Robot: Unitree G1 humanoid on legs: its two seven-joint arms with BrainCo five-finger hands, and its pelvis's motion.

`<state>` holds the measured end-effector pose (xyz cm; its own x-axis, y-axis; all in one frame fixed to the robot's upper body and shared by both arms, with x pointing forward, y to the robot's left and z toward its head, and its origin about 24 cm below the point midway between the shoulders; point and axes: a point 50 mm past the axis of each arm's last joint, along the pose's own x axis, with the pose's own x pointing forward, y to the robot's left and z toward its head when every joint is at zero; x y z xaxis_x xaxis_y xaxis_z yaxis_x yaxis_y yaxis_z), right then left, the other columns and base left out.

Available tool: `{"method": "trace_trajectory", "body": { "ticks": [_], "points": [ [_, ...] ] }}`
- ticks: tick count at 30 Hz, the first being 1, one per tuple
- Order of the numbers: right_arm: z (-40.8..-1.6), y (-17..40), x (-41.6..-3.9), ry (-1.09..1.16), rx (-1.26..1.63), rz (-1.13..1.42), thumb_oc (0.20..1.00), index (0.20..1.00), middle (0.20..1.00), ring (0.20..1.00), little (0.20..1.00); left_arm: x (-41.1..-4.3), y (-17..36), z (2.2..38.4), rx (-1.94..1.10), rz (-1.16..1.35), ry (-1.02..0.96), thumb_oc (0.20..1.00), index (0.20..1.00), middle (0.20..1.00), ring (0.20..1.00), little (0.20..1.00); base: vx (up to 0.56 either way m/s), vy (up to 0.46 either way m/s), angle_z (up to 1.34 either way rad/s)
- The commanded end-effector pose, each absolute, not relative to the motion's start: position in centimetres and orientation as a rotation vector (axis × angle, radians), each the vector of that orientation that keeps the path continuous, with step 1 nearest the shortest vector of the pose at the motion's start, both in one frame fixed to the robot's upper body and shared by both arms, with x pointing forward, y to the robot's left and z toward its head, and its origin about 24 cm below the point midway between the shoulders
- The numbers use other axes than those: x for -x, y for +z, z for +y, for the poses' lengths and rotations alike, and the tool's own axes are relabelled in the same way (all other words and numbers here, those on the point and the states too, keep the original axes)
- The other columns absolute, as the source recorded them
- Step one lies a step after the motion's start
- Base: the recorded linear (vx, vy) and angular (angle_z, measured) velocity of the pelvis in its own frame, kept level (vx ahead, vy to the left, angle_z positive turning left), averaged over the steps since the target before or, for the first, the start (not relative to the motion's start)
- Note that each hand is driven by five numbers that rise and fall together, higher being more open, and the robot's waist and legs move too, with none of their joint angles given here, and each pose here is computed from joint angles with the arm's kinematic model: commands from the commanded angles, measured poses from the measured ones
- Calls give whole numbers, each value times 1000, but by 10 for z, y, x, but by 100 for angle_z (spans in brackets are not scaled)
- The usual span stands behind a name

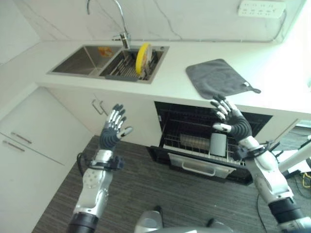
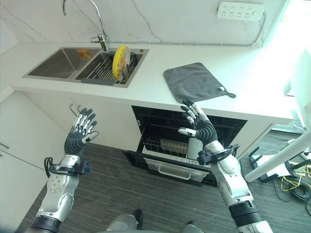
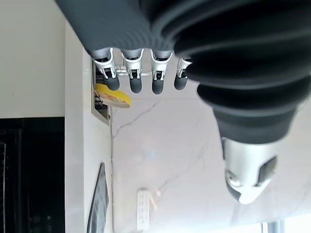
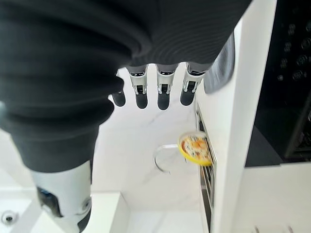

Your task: Place the dishes in the dishwasher.

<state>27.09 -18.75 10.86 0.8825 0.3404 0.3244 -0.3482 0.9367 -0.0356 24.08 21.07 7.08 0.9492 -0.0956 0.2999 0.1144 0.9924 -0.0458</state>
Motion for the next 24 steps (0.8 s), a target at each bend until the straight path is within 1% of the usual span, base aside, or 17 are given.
{"method": "trace_trajectory", "body": {
  "ticks": [1, 5, 7, 9, 11, 13, 16, 24],
  "points": [
    [-189, 154, -269, 300, -10, -559, 1000, 1000, 1000, 1000, 1000, -244, 107, 215, 71, -454, -174, 1000, 1000, 1000, 1000, 1000, 82, 587, -5],
    [-204, 147, -259, 187, -62, -556, 1000, 1000, 1000, 1000, 1000, -248, 112, 203, 49, -442, -268, 1000, 1000, 1000, 1000, 1000, 68, 451, 28],
    [-208, 142, -253, 181, -63, -549, 1000, 1000, 1000, 1000, 1000, -249, 111, 200, 31, -428, -283, 1000, 1000, 1000, 1000, 1000, 76, 420, 1],
    [-206, 137, -248, 208, -91, -546, 1000, 1000, 1000, 1000, 1000, -250, 108, 202, 5, -386, -270, 1000, 1000, 1000, 1000, 1000, 86, 604, -33],
    [-208, 138, -247, 215, -96, -543, 1000, 1000, 1000, 1000, 1000, -251, 108, 208, 11, -383, -259, 1000, 1000, 1000, 1000, 1000, 68, 427, -125],
    [-211, 137, -248, 207, -96, -535, 1000, 1000, 1000, 1000, 1000, -251, 109, 208, 40, -401, -242, 1000, 1000, 1000, 1000, 1000, 74, 136, -93],
    [-220, 132, -247, 183, -105, -541, 1000, 1000, 1000, 1000, 1000, -251, 107, 203, 59, -396, -243, 1000, 1000, 1000, 1000, 1000, 95, 17, 10],
    [-238, 136, -243, 103, -92, -582, 1000, 1000, 1000, 1000, 1000, -255, 104, 185, 87, -402, -311, 1000, 1000, 1000, 1000, 1000, 1, -40, 50]
  ]
}}
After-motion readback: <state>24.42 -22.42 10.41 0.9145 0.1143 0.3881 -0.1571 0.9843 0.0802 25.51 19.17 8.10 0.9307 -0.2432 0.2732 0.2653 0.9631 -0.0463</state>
